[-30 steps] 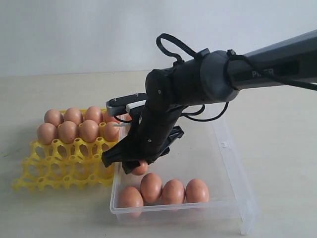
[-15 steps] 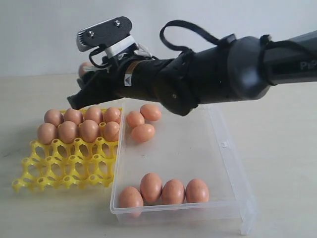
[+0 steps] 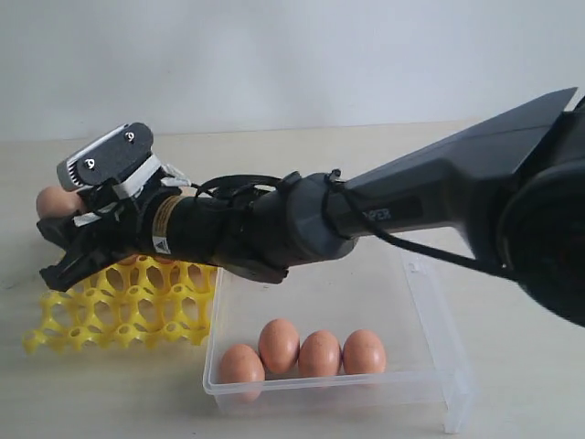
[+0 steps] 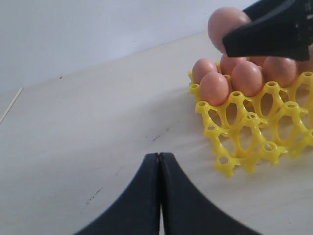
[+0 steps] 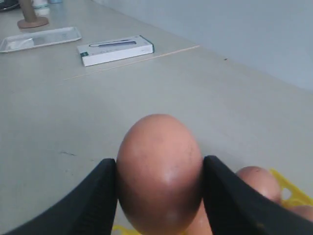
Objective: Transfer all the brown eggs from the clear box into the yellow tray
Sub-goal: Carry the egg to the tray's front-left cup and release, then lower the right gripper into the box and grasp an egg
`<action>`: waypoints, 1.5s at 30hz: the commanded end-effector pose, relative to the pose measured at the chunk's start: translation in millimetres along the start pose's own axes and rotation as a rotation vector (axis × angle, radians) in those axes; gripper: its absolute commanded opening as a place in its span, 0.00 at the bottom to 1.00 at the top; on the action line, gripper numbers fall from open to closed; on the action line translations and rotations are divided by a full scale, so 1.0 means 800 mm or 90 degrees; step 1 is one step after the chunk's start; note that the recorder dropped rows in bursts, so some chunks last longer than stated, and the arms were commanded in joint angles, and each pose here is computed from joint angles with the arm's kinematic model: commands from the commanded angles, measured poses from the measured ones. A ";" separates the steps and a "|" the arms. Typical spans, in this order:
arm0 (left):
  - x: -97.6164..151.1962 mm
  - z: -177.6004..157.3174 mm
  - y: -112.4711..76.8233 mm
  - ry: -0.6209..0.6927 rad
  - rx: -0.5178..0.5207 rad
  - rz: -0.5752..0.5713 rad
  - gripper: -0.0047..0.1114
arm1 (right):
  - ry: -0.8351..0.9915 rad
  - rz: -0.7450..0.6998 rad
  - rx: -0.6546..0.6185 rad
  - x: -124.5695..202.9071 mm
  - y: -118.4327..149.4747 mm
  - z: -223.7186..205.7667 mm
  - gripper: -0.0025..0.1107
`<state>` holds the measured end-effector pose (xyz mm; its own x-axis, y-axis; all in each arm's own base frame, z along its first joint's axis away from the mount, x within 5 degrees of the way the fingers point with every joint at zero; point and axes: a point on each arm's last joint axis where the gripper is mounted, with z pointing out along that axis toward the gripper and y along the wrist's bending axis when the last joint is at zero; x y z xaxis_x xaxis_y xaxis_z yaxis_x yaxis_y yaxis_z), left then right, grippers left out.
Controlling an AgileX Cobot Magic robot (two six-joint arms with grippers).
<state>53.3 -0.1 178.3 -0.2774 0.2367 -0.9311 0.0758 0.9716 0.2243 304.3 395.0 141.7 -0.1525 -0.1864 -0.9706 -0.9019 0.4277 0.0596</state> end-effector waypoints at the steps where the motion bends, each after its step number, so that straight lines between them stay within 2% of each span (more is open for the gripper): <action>1: -0.003 -0.001 0.000 -0.011 -0.001 -0.003 0.04 | 0.000 0.006 -0.044 0.019 0.019 0.014 0.02; 3: -0.003 -0.001 0.000 -0.011 -0.001 -0.003 0.04 | 0.013 0.017 -0.055 0.036 0.024 0.019 0.05; 5: -0.003 -0.001 0.000 -0.011 -0.001 -0.003 0.04 | 0.024 0.027 -0.057 0.050 0.026 0.022 0.13; 9: -0.003 -0.001 0.000 -0.011 -0.001 -0.003 0.04 | 0.024 0.067 -0.025 0.052 0.020 0.025 0.29; 15: -0.003 -0.001 0.000 -0.011 -0.001 -0.003 0.04 | 0.039 0.098 -0.005 0.050 0.012 0.047 0.30; 23: -0.003 -0.001 0.000 -0.011 -0.001 -0.003 0.04 | 0.059 0.099 0.012 0.050 0.009 0.048 0.31; 29: -0.003 -0.001 0.000 -0.011 -0.001 -0.003 0.04 | 0.080 0.106 0.027 0.054 0.006 0.048 0.58; 32: -0.003 -0.001 0.000 -0.011 -0.001 -0.003 0.04 | 0.095 0.103 0.039 0.051 0.005 0.046 0.60; 36: -0.003 -0.001 0.000 -0.011 -0.001 -0.003 0.04 | 0.102 0.094 0.061 0.022 0.003 0.037 0.59; 39: -0.003 -0.001 0.000 -0.011 -0.001 -0.003 0.04 | 0.119 0.085 0.105 -0.024 0.000 0.017 0.59; 42: -0.003 -0.001 0.000 -0.011 -0.001 -0.003 0.04 | 0.181 0.083 0.192 -0.082 -0.006 -0.024 0.56; 45: -0.003 -0.001 0.000 -0.011 -0.001 -0.003 0.04 | 0.328 0.101 0.303 -0.113 -0.012 -0.079 0.53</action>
<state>53.3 -0.1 178.3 -0.2774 0.2367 -0.9311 0.0758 0.9716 0.2243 310.6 383.5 206.7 -0.4331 -0.3596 -0.8265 -0.6938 0.7183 0.0510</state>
